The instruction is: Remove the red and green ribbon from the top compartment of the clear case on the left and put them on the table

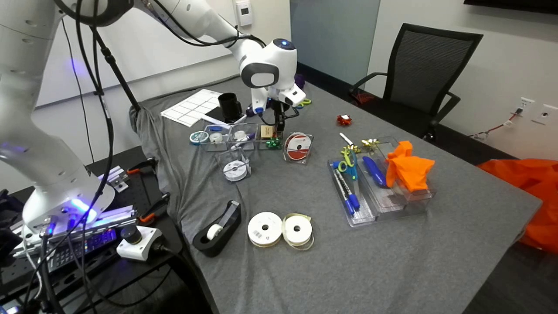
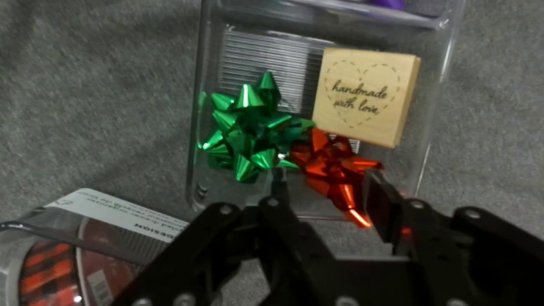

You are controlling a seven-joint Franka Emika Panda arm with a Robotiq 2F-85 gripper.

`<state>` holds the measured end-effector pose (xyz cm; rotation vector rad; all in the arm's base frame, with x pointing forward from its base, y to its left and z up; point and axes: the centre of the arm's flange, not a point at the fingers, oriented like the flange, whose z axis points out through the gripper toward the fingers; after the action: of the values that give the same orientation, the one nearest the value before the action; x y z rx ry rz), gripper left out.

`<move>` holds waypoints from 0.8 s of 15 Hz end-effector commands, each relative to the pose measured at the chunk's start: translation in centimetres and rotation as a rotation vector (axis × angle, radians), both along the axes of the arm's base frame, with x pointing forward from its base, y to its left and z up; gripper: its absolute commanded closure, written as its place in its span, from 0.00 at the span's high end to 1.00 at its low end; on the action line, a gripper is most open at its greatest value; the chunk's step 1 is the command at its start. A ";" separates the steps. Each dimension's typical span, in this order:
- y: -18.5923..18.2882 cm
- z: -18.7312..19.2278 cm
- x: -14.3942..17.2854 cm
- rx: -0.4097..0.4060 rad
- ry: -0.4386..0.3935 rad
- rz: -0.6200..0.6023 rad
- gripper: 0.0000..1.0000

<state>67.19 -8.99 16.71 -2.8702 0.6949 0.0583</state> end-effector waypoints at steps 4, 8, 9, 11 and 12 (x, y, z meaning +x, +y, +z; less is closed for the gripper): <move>-0.3 -1.2 0.4 0.084 -0.077 0.049 0.53; -0.5 -1.1 0.2 0.106 -0.063 0.044 0.41; -0.5 -1.1 0.2 0.110 -0.062 0.039 0.34; -0.6 -1.1 0.2 0.119 -0.058 0.025 0.20; -0.6 -1.0 0.1 0.123 -0.057 0.021 0.14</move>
<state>67.22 -9.24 15.84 -2.7920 0.6308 0.0216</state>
